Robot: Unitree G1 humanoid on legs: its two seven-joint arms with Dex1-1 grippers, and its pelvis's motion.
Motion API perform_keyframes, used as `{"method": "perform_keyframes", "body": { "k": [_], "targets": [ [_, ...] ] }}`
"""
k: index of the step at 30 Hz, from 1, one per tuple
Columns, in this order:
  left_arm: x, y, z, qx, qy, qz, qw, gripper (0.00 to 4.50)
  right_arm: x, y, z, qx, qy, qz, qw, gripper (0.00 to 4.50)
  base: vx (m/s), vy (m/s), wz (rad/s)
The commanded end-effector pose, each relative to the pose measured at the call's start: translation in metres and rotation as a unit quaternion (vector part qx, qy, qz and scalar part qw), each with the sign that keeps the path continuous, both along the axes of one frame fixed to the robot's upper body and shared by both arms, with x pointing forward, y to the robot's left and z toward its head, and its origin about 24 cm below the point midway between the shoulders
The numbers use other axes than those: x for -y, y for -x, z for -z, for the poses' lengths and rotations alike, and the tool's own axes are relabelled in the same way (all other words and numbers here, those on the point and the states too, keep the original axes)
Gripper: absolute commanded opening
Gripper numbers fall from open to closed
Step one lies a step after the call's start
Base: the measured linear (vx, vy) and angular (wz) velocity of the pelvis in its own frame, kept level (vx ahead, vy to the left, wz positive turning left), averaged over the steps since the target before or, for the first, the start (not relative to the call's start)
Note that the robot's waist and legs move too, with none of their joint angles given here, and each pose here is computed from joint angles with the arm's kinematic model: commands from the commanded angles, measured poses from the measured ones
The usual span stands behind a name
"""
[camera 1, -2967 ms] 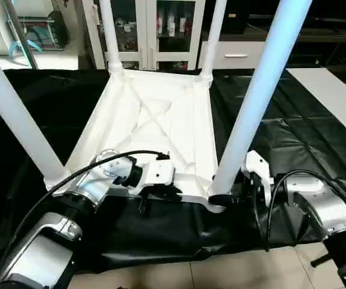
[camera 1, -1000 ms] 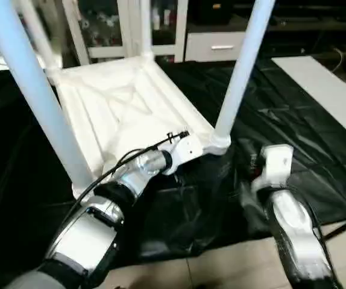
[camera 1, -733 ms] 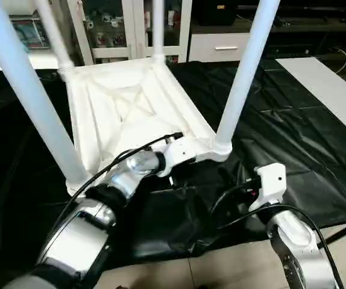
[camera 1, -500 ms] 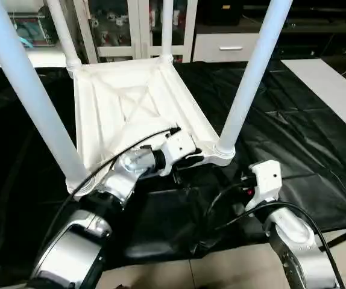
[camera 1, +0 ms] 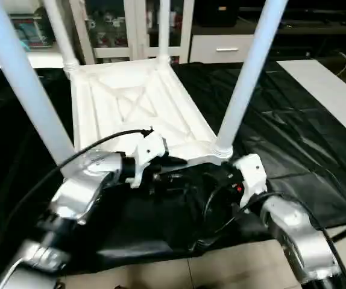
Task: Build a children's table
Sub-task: Rotate leg to tighten
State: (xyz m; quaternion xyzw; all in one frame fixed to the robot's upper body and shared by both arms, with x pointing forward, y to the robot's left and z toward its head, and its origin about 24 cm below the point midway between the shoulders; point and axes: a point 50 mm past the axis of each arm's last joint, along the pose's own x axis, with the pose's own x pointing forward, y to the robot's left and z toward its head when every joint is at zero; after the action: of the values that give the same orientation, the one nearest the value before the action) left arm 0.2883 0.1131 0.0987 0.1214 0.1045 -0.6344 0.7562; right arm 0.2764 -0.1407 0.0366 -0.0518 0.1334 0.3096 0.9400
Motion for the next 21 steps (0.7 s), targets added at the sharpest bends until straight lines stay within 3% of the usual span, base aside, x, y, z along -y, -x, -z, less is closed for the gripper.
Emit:
{"method": "perform_keyframes", "body": {
  "k": [1, 6, 9, 12, 16, 17, 20, 21],
  "targets": [
    [0.002, 0.012, 0.0, -0.011, -0.025, 0.012, 1.0, 1.99, 0.002, -0.02, 0.001, -0.019, 0.019, -0.034, 0.999, 3.13, 0.0, 0.0, 0.0],
    [0.0, 0.013, 0.002, -0.012, -0.036, -0.002, 0.999, 1.99, 0.007, -0.035, 0.001, -0.019, 0.048, -0.027, 0.998, 3.13, 0.0, 0.0, 0.0],
    [-0.002, 0.021, -0.002, -0.014, -0.022, -0.022, 0.999, 1.99, 0.018, -0.055, 0.005, -0.025, 0.076, 0.022, 0.997, 3.13, 0.0, 0.0, 0.0],
    [-0.002, 0.022, -0.002, -0.013, -0.016, -0.028, 0.999, 1.99, 0.021, -0.059, 0.006, -0.024, 0.082, 0.038, 0.996, 3.13, 0.0, 0.0, 0.0],
    [-0.012, 0.028, 0.003, -0.006, 0.008, -0.063, 0.998, 1.99, 0.039, -0.07, 0.005, 0.003, 0.089, 0.125, 0.988, 3.13, 0.0, 0.0, 0.0],
    [-0.022, 0.031, 0.003, 0.008, 0.063, -0.093, 0.994, 1.99, 0.036, -0.069, -0.002, 0.024, 0.02, 0.111, 0.993, 3.13, 0.0, 0.0, 0.0],
    [-0.033, 0.038, 0.001, 0.027, 0.126, -0.104, 0.986, 1.99, 0.025, -0.059, -0.01, 0.032, -0.056, 0.049, 0.997, 3.13, 0.0, 0.0, 0.0],
    [-0.039, 0.041, 0.002, 0.015, 0.144, -0.109, 0.983, 1.99, 0.022, -0.055, -0.012, 0.037, -0.068, 0.027, 0.997, 3.13, 0.0, 0.0, 0.0]
  ]
}}
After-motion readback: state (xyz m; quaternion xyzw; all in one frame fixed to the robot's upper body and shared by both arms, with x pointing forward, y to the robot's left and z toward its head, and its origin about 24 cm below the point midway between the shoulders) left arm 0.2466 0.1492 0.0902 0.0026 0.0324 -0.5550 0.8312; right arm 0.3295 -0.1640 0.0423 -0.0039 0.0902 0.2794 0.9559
